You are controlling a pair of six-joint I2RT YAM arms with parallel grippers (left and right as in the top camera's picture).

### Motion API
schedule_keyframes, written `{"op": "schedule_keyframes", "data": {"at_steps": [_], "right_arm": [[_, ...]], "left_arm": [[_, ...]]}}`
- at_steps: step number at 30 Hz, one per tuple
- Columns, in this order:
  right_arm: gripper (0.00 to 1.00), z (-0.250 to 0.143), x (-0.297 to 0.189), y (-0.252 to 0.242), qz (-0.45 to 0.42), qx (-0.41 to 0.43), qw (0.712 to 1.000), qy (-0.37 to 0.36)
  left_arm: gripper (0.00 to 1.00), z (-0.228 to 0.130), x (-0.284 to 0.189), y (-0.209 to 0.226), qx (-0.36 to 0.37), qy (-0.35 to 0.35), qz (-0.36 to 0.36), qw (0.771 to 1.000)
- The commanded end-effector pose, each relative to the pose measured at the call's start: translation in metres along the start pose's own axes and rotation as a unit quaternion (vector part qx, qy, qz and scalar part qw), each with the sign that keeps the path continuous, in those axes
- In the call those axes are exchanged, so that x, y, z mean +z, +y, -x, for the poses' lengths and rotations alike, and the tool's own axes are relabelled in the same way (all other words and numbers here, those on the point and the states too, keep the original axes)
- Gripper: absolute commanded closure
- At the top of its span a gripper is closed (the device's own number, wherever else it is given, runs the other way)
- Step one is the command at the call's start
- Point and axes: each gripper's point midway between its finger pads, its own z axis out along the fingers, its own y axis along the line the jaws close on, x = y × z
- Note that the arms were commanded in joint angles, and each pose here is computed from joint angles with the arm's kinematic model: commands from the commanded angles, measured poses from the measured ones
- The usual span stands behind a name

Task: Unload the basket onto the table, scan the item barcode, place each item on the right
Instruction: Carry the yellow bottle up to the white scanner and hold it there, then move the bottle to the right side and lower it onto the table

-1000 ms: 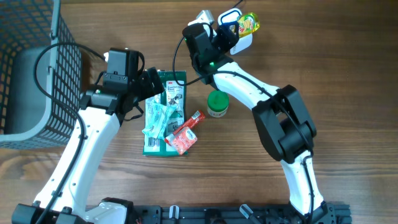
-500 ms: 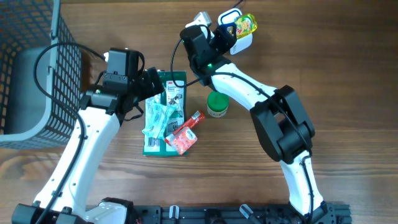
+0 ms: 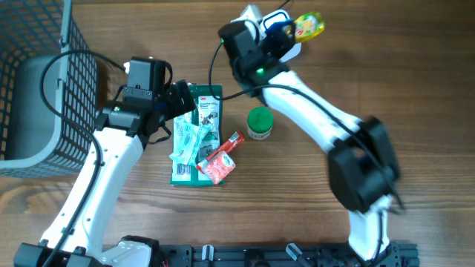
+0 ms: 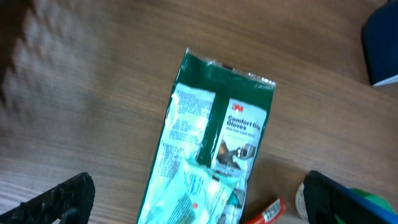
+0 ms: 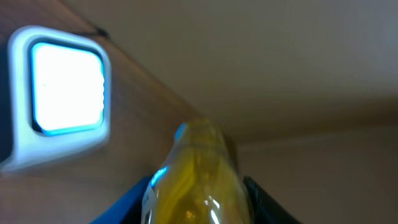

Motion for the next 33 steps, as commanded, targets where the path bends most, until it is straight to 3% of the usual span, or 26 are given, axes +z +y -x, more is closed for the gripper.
{"op": "schedule_keyframes", "data": {"at_steps": [1, 4, 7, 10, 14, 23, 33], "right_arm": [[0.96, -0.009, -0.043, -0.063, 0.065, 0.175, 0.982, -0.017], [0.96, -0.053, -0.062, -0.061, 0.187, 0.243, 0.951, 0.046], [0.96, -0.099, -0.067, -0.044, 0.28, 0.247, 0.917, 0.139], [0.96, -0.146, -0.058, -0.037, 0.297, 0.251, 0.892, 0.231], [0.94, -0.194, -0.034, -0.018, 0.297, 0.254, 0.871, 0.297], [0.92, -0.247, 0.004, 0.013, 0.273, 0.285, 0.855, 0.336], [0.94, -0.246, 0.022, 0.022, 0.383, 0.345, 0.802, 0.303]], "left_arm": [[0.0, 0.003, -0.001, 0.003, 0.002, -0.005, 0.004, 1.0], [0.0, 0.003, -0.001, 0.003, 0.002, -0.005, 0.004, 1.0], [0.0, 0.003, -0.001, 0.003, 0.002, -0.005, 0.004, 1.0], [0.0, 0.003, -0.001, 0.003, 0.002, -0.005, 0.004, 1.0], [0.0, 0.003, -0.001, 0.003, 0.002, -0.005, 0.004, 1.0], [0.0, 0.003, -0.001, 0.003, 0.002, -0.005, 0.004, 1.0], [0.0, 0.003, -0.001, 0.003, 0.002, -0.005, 0.004, 1.0]]}}
